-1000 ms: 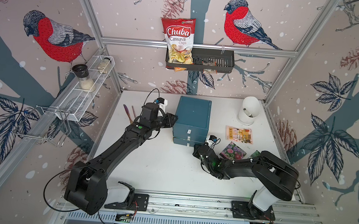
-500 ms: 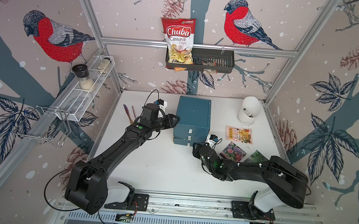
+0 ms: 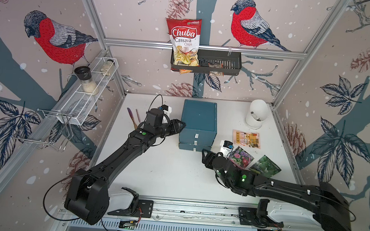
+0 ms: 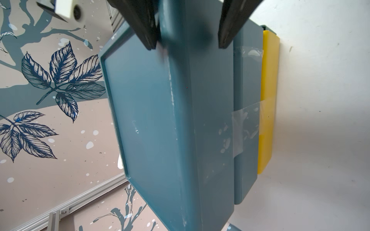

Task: Take the seed bags out of the drawer
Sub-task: Close the drawer of the storage box, then reset both arms

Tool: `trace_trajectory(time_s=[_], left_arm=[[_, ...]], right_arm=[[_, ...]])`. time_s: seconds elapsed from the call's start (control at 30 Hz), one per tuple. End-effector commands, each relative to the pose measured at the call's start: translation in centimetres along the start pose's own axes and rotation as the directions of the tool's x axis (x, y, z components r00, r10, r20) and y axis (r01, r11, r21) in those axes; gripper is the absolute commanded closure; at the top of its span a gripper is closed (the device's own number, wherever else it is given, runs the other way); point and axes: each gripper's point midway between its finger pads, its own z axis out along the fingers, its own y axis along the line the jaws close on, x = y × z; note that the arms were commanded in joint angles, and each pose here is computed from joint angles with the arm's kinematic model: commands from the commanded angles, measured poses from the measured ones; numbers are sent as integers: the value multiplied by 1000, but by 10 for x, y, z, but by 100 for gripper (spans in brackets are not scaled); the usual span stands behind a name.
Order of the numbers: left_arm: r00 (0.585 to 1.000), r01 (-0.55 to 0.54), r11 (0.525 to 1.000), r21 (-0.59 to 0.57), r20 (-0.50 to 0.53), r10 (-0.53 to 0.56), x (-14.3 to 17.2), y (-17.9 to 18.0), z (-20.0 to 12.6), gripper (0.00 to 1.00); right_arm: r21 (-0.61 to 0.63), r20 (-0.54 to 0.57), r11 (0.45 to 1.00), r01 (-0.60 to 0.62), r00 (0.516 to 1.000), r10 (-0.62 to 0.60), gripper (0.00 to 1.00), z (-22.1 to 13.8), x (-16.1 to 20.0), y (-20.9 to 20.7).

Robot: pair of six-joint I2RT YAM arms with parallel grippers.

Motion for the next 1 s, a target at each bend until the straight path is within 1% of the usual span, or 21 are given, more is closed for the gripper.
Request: trace_trajectory(time_s=[0.0,0.1,0.27,0.4,0.5,0.57,0.63,0.7,0.77,0.8,0.87,0.9,0.93,0.97], left_arm=[[993,46,997,-56,-102,-51,27,12,-1,47],[994,40,997,-72,-96,-47,24,12,-3,46],[999,-11,986,-164,-35,6,6,15,-17,41],[993,-85,974,-208,57,98,-26,-4,-42,36],[977,-139,963,-230,129,172,-47,-21,-65,33],[960,-166,956,-241,184,213,-59,-32,-82,31],[929,-202,948,-245,260,265,-71,-45,-104,28],[894,-220,940,-261,332,301,-80,-53,-126,23],[855,-227,927,-300,394,337,-87,-55,-146,19],[831,-221,916,-334,427,357,-91,-53,-157,17],[769,-190,885,-425,496,403,-101,-43,-180,13],[724,-170,866,-470,536,433,-107,-38,-192,12],[686,-144,853,-502,570,452,-111,-34,-202,11],[645,-101,842,-531,609,462,-114,-26,-212,10]], right_arm=[[-28,-37,997,71,997,-72,30,-18,-2,6],[-87,-23,995,49,998,-51,28,-36,-16,15],[-165,17,986,23,1000,-21,22,-60,-40,27],[-271,56,962,8,998,8,15,-80,-60,41],[-340,83,941,1,996,29,8,-93,-76,48],[-351,99,936,-6,994,43,6,-97,-85,46],[-359,111,933,-5,993,48,6,-98,-93,45],[-341,127,940,0,991,46,5,-96,-99,41],[-275,166,962,0,985,47,5,-92,-108,31],[-211,207,977,-15,976,60,1,-88,-114,19],[-81,297,996,-45,952,67,0,-82,-125,-7],[-14,339,999,-50,939,52,0,-80,-129,-22],[25,375,999,-46,926,33,0,-79,-133,-32],[75,418,997,-21,908,-12,0,-78,-140,-42]])
